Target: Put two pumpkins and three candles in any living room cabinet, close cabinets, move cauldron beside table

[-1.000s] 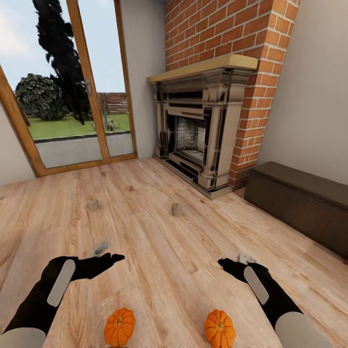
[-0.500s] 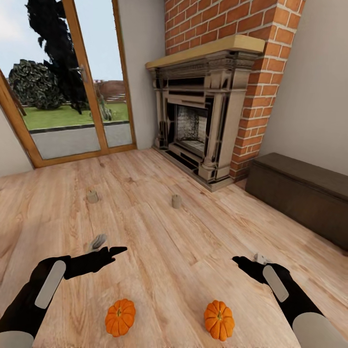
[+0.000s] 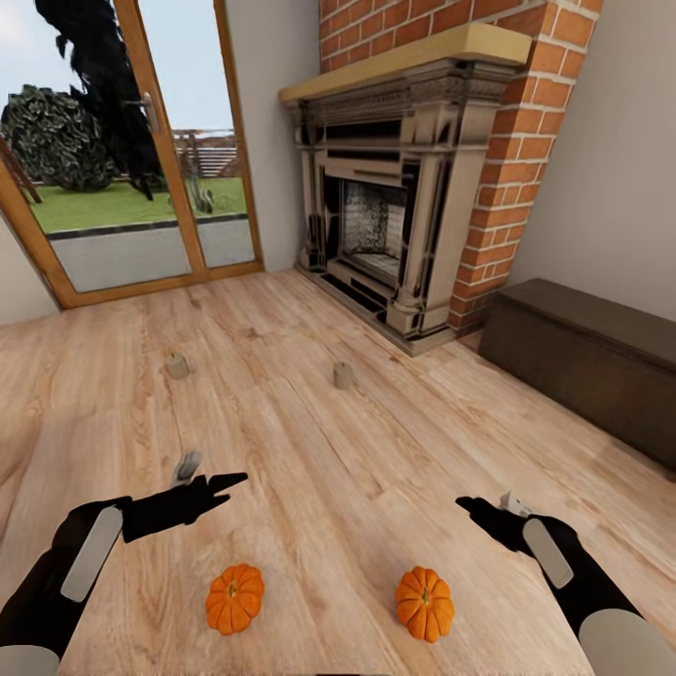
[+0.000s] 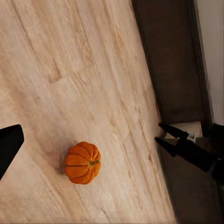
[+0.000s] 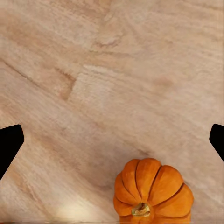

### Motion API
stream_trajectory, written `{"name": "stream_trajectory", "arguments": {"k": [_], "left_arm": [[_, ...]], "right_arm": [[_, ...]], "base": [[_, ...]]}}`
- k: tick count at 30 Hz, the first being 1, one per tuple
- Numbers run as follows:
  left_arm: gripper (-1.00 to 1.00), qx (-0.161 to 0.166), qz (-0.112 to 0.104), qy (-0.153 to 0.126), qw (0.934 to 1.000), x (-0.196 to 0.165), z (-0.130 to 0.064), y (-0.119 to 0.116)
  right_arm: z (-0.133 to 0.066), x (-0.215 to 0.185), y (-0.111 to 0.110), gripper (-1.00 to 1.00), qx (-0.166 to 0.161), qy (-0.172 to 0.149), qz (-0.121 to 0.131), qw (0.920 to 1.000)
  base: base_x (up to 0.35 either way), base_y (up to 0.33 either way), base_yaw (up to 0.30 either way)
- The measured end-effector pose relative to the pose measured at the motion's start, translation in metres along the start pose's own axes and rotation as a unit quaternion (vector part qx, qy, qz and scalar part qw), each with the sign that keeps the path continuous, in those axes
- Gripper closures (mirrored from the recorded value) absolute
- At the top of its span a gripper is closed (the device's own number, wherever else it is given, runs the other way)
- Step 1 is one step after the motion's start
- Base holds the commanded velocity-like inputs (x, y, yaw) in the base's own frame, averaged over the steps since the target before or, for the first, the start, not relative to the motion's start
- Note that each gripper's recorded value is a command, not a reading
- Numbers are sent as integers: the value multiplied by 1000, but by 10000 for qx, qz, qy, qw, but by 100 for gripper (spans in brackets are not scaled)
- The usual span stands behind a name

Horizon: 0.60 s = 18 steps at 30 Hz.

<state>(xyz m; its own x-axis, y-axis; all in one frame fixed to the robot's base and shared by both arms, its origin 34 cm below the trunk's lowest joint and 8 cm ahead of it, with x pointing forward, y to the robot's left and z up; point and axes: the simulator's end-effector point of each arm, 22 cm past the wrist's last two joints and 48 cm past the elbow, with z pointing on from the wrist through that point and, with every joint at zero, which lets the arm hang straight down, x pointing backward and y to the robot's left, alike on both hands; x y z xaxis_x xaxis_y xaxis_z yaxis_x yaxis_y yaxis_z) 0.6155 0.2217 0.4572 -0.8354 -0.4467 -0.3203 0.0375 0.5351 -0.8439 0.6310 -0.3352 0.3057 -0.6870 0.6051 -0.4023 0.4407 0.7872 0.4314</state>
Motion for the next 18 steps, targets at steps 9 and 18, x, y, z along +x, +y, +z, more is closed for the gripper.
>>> {"name": "stream_trajectory", "arguments": {"k": [9, 18], "left_arm": [[-100, 241, -237, 71, 9994, 8, 12, 1], [-100, 302, -462, 161, 9983, 18, 22, 12]], "right_arm": [[13, 37, -19, -100, 55, 598, 102, 9981], [26, 98, -68, -100, 426, 1259, 396, 9903]], "base": [[0, 0, 0], [0, 0, 0]]}}
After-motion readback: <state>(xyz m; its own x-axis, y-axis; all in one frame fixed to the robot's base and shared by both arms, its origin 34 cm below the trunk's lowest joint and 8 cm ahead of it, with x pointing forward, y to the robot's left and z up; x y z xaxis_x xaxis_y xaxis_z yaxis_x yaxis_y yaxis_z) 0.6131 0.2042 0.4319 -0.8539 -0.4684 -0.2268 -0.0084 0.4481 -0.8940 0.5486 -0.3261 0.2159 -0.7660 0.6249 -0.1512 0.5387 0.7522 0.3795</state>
